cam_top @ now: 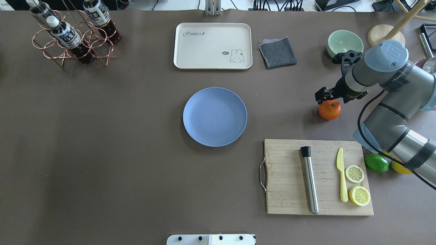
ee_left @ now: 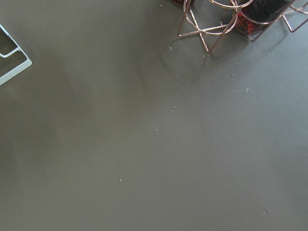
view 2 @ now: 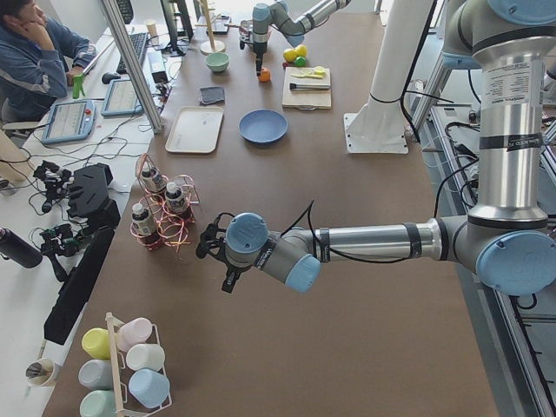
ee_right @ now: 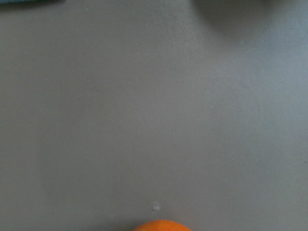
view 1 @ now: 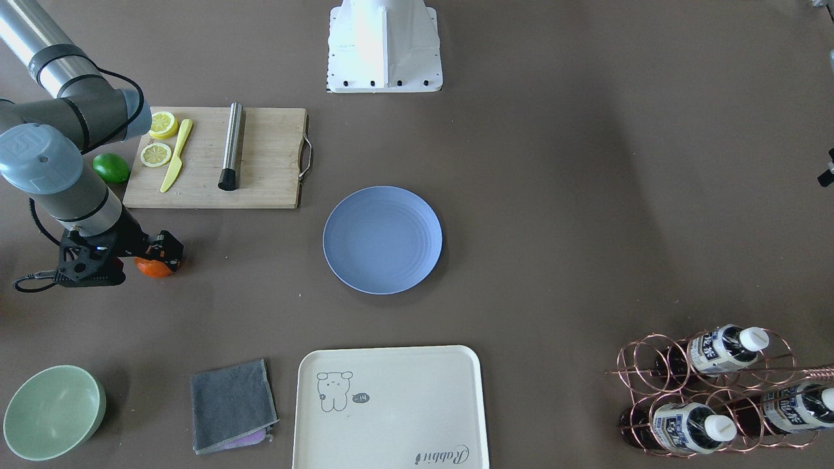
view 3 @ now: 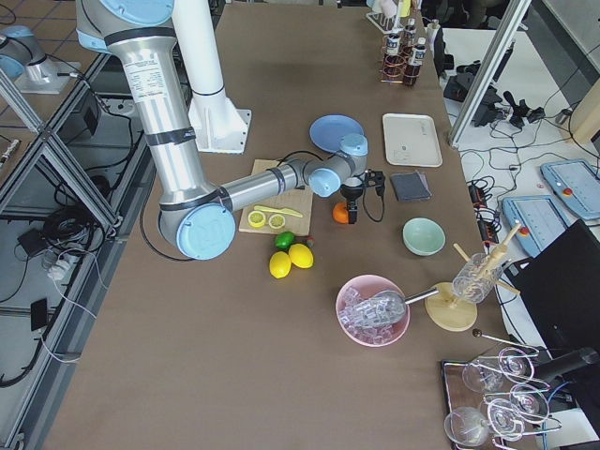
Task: Pick orange to plate
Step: 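Lower the right gripper onto the orange, close and lift it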
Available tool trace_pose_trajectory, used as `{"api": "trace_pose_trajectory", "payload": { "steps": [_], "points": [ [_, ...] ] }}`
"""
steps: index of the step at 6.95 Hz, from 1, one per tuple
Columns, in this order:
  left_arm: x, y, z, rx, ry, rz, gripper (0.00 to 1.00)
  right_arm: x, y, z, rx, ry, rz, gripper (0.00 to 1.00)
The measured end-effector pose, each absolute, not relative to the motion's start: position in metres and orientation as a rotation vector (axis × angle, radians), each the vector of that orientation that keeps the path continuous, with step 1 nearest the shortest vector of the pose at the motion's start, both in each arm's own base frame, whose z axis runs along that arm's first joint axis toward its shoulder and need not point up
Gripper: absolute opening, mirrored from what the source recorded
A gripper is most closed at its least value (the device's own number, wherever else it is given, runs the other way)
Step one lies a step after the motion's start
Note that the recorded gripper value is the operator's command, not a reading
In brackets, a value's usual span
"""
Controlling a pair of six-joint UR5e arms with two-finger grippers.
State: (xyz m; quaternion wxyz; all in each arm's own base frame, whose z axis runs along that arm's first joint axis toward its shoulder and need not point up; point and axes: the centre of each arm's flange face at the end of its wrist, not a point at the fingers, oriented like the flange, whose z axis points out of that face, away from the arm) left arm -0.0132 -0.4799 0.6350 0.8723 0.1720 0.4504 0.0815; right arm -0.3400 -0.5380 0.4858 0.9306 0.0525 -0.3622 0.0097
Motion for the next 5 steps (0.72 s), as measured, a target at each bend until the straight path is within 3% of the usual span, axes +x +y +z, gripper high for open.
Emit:
{"api": "trace_pose_trajectory", "payload": {
  "steps": [3,4,5],
  "points": [
    [-0.013,-0.48,0.634,0.36,0.94,0.169,0.99,-0.35,-0.531,0.49,0.094,-0.756,0.041,0.95],
    [-0.013,-0.48,0.634,0.361,0.939,0.169,0.99,-0.356,-0.527,0.489,0.087,-0.759,0.045,0.82],
    [-0.013,-0.48,0.634,0.362,0.939,0.169,0.99,-0.359,-0.523,0.487,0.083,-0.762,0.046,0.04]
  ]
}}
